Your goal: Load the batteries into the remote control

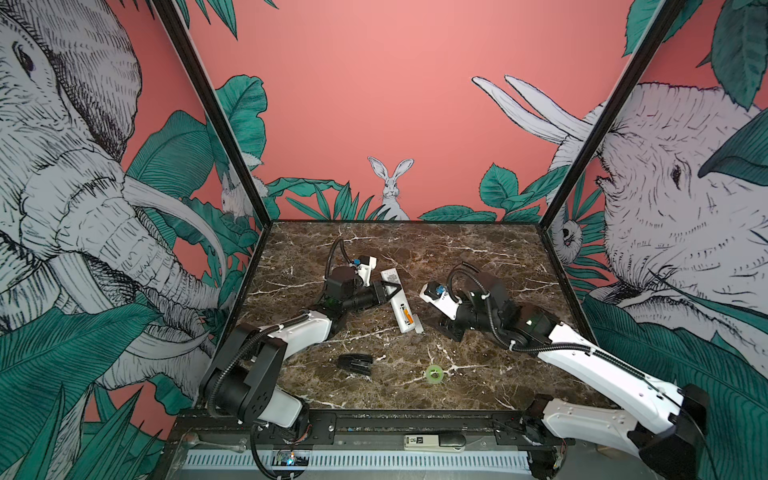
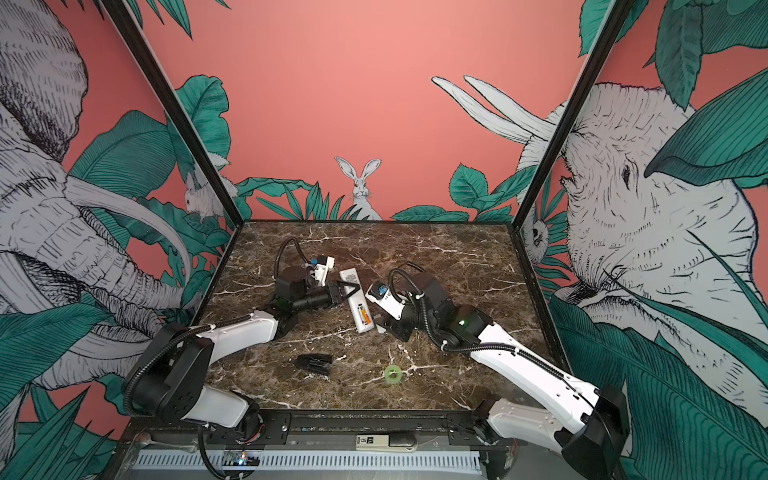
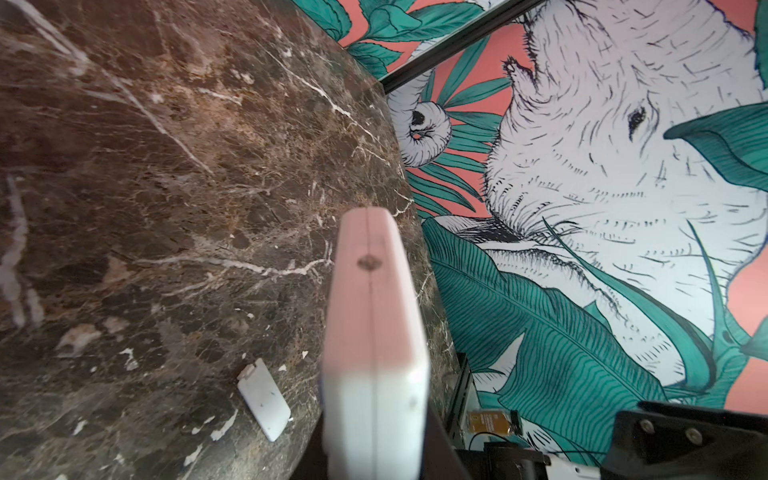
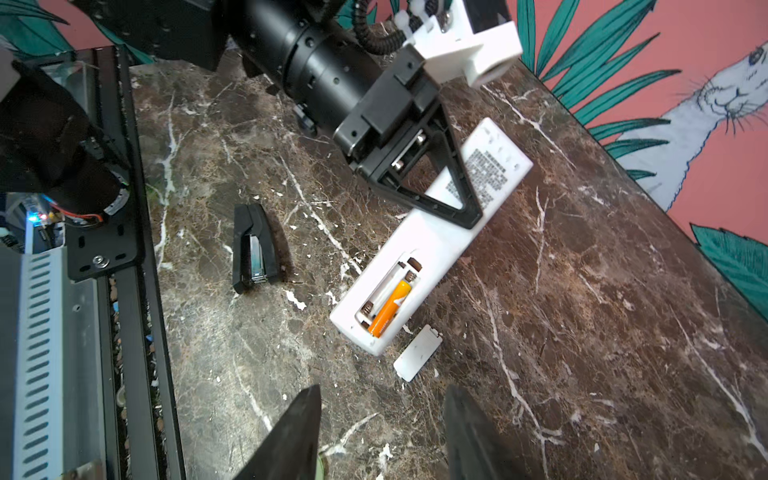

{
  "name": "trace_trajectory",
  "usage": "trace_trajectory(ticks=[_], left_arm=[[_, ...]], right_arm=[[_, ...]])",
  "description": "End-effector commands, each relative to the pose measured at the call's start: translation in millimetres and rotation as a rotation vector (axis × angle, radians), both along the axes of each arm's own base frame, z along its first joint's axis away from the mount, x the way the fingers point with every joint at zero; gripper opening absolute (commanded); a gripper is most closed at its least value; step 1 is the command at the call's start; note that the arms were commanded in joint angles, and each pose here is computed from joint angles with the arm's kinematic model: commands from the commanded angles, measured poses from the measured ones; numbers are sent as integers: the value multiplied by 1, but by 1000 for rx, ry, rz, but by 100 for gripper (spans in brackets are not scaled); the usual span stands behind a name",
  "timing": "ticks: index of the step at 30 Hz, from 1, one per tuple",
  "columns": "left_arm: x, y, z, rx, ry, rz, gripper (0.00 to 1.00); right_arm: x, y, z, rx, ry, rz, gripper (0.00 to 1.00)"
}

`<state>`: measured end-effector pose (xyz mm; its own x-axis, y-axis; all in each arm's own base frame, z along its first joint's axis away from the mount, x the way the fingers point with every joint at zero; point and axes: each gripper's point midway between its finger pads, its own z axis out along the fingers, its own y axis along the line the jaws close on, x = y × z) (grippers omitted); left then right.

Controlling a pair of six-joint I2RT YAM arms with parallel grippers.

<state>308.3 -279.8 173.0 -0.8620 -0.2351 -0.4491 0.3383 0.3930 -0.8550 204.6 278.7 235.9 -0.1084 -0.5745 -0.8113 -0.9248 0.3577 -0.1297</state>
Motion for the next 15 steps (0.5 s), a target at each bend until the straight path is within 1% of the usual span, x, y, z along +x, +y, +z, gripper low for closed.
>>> trace_trajectory(ticks=[1,5,8,15], left_arm=[[-12,-3,18,-14,-22,-79,0],[-19,-2,16,1,-11,-103,0],[-24,-3,18,5,-11,-133,0],[-36,-3,22,6,-7,-206,0]], right_arm=[[-12,12,12,43,-83,126,50],[-19,16,6,21,-88,183,47],[-25,22,-2,4,-92,232,46],[-27,33,-23,-113,-111,288,47]])
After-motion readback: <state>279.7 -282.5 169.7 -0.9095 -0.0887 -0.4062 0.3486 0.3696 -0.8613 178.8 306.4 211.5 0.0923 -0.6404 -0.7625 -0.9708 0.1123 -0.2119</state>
